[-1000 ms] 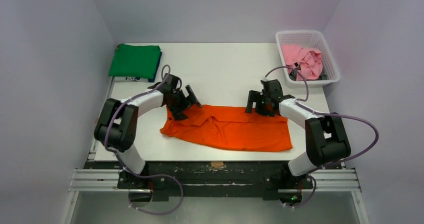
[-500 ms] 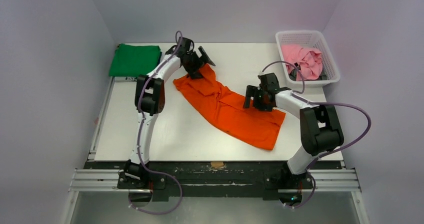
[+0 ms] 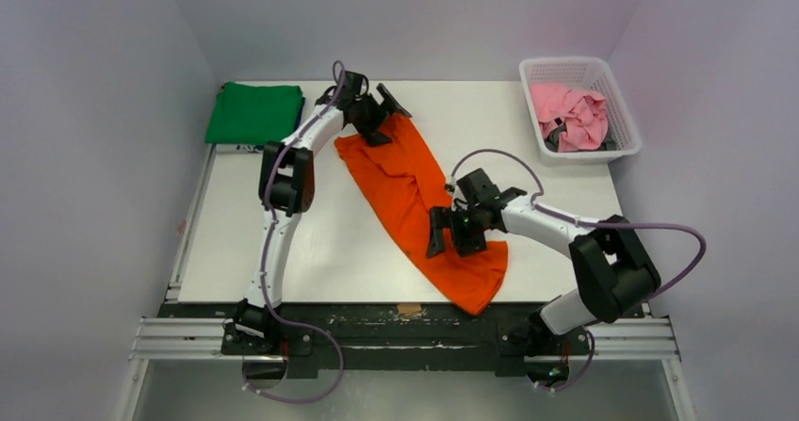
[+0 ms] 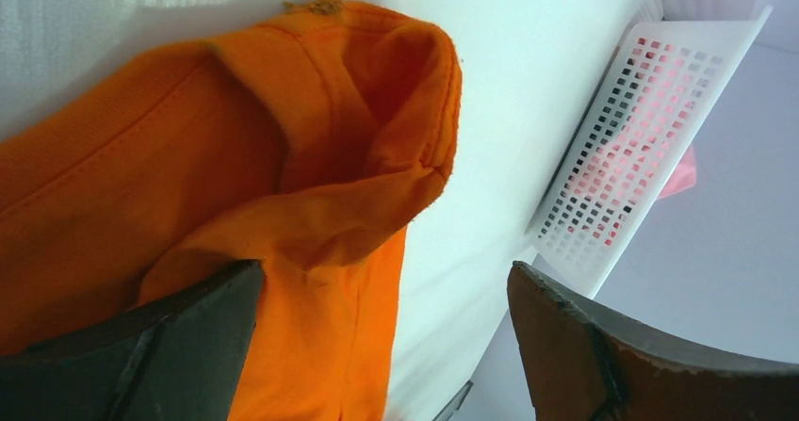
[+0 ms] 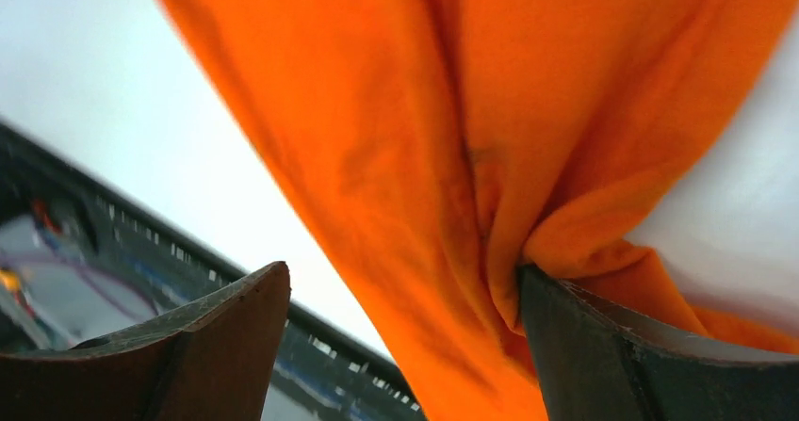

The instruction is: Fold and stack the t-shirts

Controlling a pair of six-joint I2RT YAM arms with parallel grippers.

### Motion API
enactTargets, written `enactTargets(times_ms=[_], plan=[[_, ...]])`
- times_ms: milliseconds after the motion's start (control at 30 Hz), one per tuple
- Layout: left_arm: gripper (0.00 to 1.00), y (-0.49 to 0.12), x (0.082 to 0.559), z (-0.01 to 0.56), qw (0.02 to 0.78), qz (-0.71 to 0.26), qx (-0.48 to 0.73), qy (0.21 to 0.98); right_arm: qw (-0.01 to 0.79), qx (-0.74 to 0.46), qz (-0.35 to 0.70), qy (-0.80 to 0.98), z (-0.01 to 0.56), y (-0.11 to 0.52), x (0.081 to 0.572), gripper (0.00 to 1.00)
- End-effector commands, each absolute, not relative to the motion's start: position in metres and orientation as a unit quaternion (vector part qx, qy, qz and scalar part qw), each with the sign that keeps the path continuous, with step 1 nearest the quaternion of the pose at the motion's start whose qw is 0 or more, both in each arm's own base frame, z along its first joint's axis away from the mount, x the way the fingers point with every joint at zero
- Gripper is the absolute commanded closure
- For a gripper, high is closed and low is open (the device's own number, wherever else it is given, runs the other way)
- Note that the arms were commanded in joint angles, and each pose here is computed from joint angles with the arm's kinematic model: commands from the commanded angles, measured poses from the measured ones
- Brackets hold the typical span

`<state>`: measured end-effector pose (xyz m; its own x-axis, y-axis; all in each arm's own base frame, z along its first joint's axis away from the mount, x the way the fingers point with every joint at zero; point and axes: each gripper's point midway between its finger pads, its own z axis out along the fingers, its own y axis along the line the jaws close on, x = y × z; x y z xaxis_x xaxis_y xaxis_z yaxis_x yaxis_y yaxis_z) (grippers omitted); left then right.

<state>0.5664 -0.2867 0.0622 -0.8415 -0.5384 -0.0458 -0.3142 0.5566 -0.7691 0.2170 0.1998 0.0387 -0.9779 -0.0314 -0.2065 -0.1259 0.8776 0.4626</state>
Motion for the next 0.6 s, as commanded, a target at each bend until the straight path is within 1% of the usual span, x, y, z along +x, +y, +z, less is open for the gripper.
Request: enactTargets(times_ms=[0, 67, 167, 267, 400, 500, 567], plan=[[0.0, -0.298, 0.567, 0.044, 0.129, -0.406, -0.247, 0.871, 0.027, -0.122, 0.283, 0.951, 0.061, 0.233, 0.161, 0.11], [0.0, -0.299, 0.565, 0.054, 0.131, -0.414, -0.237, 0.869, 0.06, -0.134, 0.27, 0.952, 0.076, 0.232, 0.169, 0.11], [0.0, -0.297, 0.564, 0.085, 0.159, -0.42, -0.207, 0.869, 0.142, -0.128, 0.206, 0.96, 0.097, 0.218, 0.203, 0.1], [0.0, -0.294, 0.564, 0.136, 0.207, -0.428, -0.169, 0.863, 0.223, -0.106, 0.171, 0.954, 0.121, 0.216, 0.243, 0.09], [0.0, -0.291, 0.55, 0.222, 0.27, -0.448, -0.101, 0.846, 0.304, -0.118, 0.195, 0.925, 0.15, 0.246, 0.295, 0.09], [0.0, -0.272, 0.524, 0.256, 0.301, -0.416, -0.074, 0.855, 0.338, -0.138, 0.199, 0.909, 0.16, 0.27, 0.333, 0.09], [0.0, -0.244, 0.504, 0.26, 0.319, -0.371, -0.081, 0.868, 0.351, -0.158, 0.191, 0.903, 0.16, 0.284, 0.357, 0.09]])
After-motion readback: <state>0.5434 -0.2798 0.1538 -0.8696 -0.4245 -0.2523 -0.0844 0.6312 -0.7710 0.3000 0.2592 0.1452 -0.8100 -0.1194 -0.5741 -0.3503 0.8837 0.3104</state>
